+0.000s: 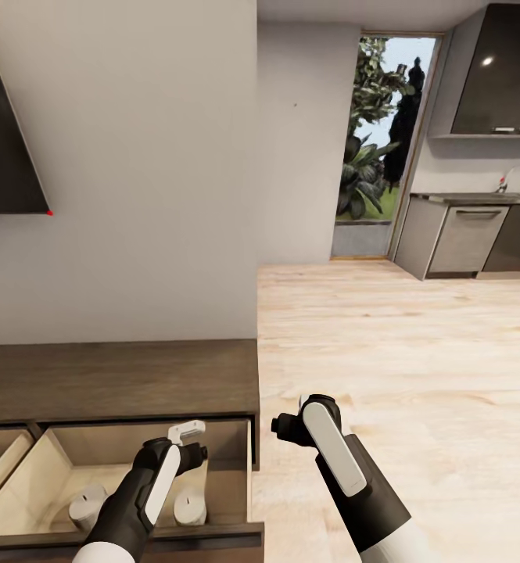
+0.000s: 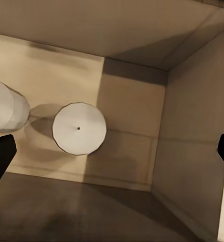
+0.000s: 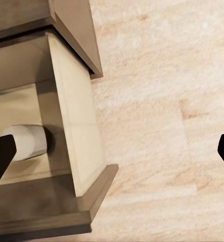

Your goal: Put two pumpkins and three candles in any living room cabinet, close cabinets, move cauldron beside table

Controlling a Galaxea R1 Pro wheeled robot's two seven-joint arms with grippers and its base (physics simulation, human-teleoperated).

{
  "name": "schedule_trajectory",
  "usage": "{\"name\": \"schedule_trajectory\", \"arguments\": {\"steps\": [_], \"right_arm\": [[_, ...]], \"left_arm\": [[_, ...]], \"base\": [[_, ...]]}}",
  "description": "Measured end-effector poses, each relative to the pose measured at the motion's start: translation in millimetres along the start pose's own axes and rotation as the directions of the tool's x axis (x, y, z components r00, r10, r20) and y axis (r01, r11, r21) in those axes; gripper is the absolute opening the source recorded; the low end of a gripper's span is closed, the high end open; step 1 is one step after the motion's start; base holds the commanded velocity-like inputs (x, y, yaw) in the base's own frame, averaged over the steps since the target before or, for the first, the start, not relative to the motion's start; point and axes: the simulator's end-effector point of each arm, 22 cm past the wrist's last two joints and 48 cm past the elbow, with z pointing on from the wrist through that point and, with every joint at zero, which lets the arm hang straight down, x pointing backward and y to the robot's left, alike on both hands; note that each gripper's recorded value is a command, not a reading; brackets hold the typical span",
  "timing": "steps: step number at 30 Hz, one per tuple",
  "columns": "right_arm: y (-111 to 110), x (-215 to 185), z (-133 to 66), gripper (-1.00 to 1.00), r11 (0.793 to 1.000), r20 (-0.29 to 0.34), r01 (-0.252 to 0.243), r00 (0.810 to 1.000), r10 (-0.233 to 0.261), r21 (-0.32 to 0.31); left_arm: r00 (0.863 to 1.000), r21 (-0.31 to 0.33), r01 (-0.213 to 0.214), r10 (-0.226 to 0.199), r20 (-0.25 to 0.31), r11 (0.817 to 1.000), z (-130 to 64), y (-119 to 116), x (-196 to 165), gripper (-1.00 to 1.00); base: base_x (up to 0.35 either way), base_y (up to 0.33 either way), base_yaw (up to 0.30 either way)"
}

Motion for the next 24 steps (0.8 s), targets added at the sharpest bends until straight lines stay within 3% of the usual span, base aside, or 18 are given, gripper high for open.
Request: {"name": "schedule_trajectory", "arguments": {"steps": [15,24], "right_arm": [[6,-20,-25.3,1.0,1.0,0.0,0.0,1.0,0.0,0.0],[9,-32,-40.3,1.0,1.0,-0.001,0.0,1.0,0.0,0.0]], "left_arm": [[1.0,0.0,0.0,0.0,-0.001,1.0,-24.7,-6,-21,1.0],[1.0,0.0,0.001,-0.001,-0.001,1.0,-39.4,-8,-33,1.0]], "base": [[-0.002,0.0,0.0],[-0.143,0.0,0.0]]}}
